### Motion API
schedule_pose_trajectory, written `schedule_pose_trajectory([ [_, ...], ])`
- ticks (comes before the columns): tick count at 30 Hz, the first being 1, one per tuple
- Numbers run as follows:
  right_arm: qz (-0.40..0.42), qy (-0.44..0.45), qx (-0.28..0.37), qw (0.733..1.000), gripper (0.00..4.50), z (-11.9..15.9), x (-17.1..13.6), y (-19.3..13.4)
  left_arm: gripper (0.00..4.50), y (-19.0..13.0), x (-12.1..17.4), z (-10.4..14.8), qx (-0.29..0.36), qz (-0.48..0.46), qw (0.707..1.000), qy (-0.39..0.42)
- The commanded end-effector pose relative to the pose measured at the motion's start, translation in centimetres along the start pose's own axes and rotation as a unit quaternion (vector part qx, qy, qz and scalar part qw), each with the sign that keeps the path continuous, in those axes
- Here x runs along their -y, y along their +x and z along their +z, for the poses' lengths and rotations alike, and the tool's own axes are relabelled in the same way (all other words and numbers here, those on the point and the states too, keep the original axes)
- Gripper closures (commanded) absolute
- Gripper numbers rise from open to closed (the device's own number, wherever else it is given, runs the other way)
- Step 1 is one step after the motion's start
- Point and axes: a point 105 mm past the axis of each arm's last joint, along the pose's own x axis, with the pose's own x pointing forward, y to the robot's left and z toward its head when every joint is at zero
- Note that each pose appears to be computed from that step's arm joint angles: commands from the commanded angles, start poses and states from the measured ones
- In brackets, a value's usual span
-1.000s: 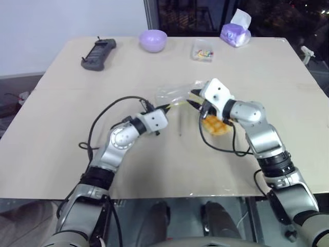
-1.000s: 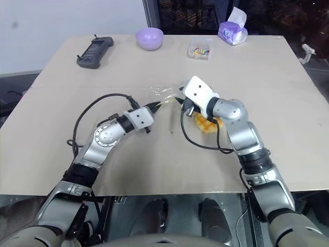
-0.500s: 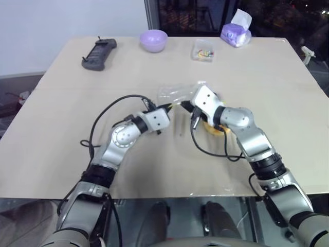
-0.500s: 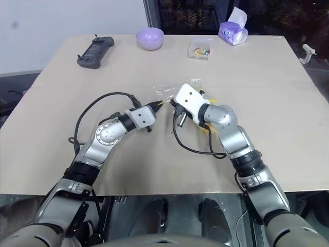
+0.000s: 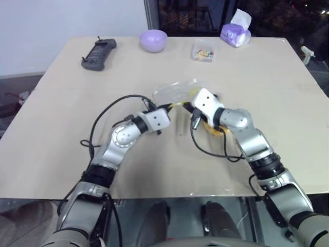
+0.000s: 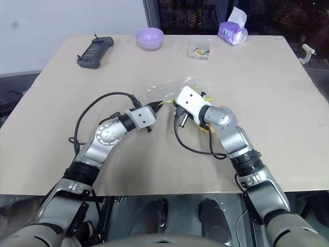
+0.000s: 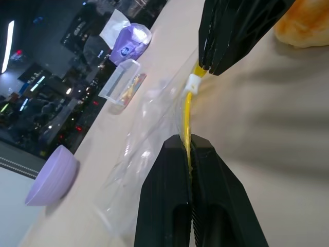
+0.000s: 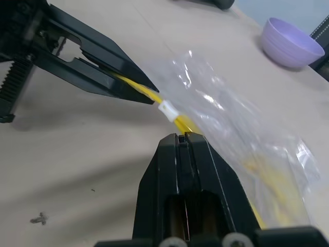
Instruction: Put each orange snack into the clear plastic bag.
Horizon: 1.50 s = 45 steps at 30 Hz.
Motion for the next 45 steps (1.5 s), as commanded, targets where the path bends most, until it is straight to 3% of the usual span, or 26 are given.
schedule_pose_trajectory([
  [1,-0.014,-0.019,0.017,1.000,4.45,1.3,0.7,0.1,4.50,0.0,-0.4,1.6,0.035,0.003,0.999,0.013],
  [33,-0.021,-0.062,0.004,0.998,4.45,1.4,1.6,-0.2,4.50,-0.2,0.3,0.9,0.027,-0.019,0.999,0.024],
  [37,-0.005,-0.049,-0.004,0.999,4.45,0.8,1.8,-1.2,4.50,-0.1,-0.1,0.7,0.024,-0.012,0.999,0.021],
  [45,0.070,0.038,0.043,0.996,4.45,2.9,0.4,-3.0,4.50,0.1,-0.2,0.9,0.027,-0.010,0.999,0.017],
])
